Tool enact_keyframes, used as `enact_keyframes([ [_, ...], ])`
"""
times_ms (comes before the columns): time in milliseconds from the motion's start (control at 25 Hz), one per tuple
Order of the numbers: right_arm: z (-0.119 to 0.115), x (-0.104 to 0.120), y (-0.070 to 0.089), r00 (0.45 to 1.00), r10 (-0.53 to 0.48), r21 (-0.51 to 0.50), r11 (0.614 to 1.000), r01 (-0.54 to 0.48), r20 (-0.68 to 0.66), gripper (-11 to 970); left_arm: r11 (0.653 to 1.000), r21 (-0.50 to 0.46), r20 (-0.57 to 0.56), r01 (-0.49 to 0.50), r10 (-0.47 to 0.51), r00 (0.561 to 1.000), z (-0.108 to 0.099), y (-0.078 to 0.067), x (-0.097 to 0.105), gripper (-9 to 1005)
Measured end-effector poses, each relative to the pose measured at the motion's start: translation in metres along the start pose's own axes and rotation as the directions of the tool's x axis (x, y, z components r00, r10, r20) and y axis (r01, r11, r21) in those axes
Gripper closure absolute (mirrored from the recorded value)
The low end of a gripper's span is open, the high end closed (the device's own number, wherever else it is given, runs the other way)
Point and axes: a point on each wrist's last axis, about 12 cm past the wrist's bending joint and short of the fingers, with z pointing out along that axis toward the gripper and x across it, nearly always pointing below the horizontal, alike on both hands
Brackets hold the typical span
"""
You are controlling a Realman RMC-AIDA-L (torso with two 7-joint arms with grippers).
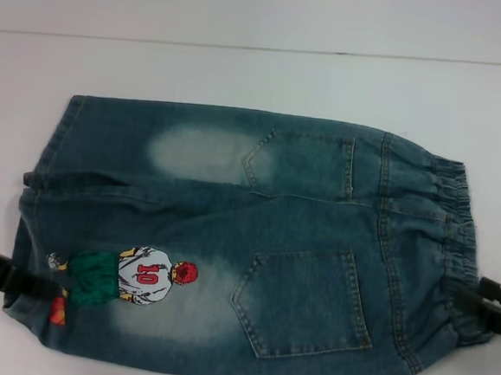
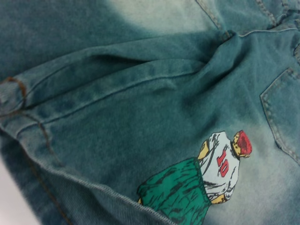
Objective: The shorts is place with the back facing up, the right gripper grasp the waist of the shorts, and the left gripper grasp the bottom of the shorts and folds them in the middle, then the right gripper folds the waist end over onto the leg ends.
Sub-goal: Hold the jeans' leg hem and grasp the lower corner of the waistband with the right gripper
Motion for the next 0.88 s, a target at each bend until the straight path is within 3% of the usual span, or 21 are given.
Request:
enact_keyframes([
  [280, -0.016, 0.012, -0.002, 0.999, 0.052, 0.048, 0.998, -0.051, -0.005, 44, 1.000, 0.011, -0.001, -0.006, 0.006, 1.000, 0.001, -0.002, -0.003, 975],
  [880, -0.020, 0.010, -0.005, 0.992, 0.111, 0.055, 0.993, -0.108, -0.054, 43, 1.000, 0.016, -0.004, -0.007, 0.007, 1.000, 0.003, -0.003, -0.004, 975],
])
